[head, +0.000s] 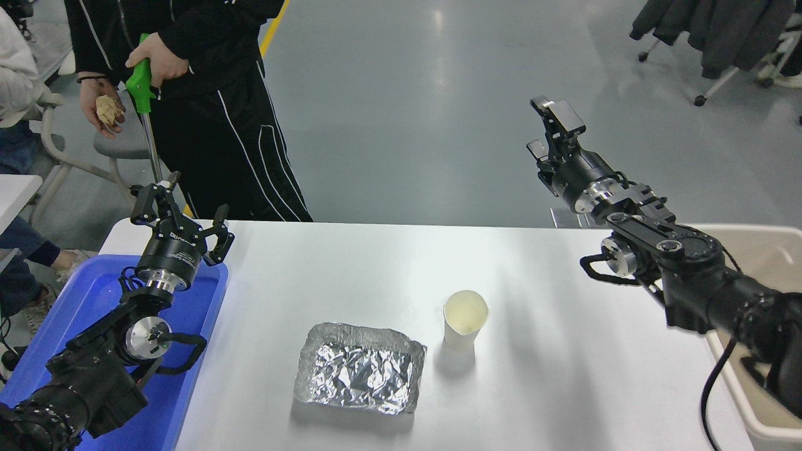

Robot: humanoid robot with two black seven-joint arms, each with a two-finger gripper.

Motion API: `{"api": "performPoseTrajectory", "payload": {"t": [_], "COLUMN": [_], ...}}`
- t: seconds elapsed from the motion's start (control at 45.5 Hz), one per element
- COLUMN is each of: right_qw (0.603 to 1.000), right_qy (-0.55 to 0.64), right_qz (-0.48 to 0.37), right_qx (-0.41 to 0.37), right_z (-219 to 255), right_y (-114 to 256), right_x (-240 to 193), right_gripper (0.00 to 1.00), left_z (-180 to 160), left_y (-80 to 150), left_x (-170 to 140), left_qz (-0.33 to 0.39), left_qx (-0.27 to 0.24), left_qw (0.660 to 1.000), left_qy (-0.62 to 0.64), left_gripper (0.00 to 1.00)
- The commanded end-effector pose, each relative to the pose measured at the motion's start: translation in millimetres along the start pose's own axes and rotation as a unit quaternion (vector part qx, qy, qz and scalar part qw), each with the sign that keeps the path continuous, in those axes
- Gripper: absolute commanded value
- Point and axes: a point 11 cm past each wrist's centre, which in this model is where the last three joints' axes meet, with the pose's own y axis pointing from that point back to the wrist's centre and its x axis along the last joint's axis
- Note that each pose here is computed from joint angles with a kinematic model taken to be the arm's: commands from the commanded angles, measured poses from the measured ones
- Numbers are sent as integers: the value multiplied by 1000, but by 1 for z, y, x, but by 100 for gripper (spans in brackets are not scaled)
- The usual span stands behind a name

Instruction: Dispose of the paper cup in the dustbin

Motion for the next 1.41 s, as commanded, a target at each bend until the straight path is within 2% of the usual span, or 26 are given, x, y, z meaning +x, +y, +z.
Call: {"api": "performPoseTrajectory", "payload": {"t": [0.0, 0.132, 0.33, 0.484, 0.769, 0.967, 1.385], "right_qw": [978, 948, 851, 807, 727, 713, 694], "right_qy": [154, 222, 375, 424, 484, 482, 456], "right_qz": [-83, -136, -277, -330, -440, -461, -504], "right_qx": [-118, -182, -244, -245, -211, -217, -237], "right_z": [-31, -39, -29, -36, -43, -30, 31], "right_y": [-8, -10, -6, -8, -7, 2, 33], "right_x": [37, 36, -1, -23, -112, -121, -147], "right_gripper": [99, 99, 99, 99, 99, 99, 99], "left_z": [0, 0, 0, 0, 0, 0, 0], "left_y": [0, 0, 0, 0, 0, 0, 0], "left_x": [0, 0, 0, 0, 0, 0, 0], "left_qz": [0, 0, 0, 0, 0, 0, 0], "left_qx": [0, 0, 0, 0, 0, 0, 0], "left_qw": [1000, 1000, 1000, 1000, 1000, 1000, 1000], "left_qy": [0, 0, 0, 0, 0, 0, 0], "left_gripper": [100, 100, 100, 100, 100, 100, 100]}}
